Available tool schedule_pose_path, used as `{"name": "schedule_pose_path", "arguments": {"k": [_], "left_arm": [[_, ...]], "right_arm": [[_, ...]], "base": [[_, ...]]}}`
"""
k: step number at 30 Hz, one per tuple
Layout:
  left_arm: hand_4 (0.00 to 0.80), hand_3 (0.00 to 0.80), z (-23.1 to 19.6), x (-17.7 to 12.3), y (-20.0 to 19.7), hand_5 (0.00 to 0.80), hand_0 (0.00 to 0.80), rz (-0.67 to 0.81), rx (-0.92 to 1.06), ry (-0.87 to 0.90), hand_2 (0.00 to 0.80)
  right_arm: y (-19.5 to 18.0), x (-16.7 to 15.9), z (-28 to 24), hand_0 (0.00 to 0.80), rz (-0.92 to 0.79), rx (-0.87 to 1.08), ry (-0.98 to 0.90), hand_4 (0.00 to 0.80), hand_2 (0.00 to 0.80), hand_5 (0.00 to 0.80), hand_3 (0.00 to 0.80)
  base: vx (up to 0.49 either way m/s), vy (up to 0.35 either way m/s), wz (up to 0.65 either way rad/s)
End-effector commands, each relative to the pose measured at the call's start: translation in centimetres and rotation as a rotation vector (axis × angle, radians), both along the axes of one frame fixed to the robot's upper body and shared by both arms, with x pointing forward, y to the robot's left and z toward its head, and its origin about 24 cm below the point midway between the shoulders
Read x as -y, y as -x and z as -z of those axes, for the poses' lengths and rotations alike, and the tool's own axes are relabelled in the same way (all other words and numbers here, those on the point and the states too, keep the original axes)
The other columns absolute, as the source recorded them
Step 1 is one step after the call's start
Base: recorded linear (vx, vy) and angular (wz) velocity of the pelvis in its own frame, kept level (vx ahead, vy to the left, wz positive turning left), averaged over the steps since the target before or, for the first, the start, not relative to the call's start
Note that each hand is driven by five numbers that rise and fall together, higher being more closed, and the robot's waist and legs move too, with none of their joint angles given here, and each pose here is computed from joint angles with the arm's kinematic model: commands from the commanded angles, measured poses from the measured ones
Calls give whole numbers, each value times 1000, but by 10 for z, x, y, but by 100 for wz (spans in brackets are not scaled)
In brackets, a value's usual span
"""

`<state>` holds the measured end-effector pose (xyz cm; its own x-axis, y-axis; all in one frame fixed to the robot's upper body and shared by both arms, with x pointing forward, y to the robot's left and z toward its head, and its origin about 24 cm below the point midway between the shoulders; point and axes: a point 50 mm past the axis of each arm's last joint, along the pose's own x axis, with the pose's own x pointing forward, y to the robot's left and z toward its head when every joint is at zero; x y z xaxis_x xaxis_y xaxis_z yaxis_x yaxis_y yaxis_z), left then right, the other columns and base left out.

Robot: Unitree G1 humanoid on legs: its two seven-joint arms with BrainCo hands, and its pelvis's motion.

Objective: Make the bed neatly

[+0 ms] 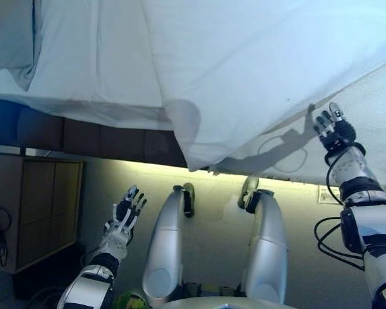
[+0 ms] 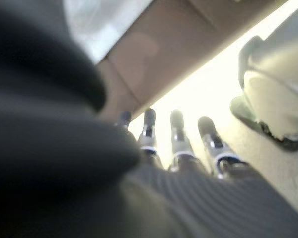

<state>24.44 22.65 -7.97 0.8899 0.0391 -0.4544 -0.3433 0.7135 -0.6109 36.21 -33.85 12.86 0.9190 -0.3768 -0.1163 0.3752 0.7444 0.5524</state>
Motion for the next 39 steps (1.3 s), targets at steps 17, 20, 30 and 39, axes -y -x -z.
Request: {"name": "schedule_pose_path", "arguments": {"k": [17,20,30,39], "left_arm": [[0,0,5,-35,44,0,0,-82,45,-7,0],[0,0,5,-35,47,0,0,-78,39,-11,0],[0,0,6,-31,50,0,0,-53,48,-10,0],[0,0,5,-33,51,0,0,-55,55,-21,0]], "right_arm": [[36,76,-126,0,227,263,140,0,0,0,0],[35,75,-129,0,199,244,156,0,0,0,0],[24,62,-117,0,75,156,169,0,0,0,0],[19,56,-109,0,20,126,175,0,0,0,0]], "base": [[52,-53,-2],[46,-47,0],[38,-15,3],[25,5,5]]}}
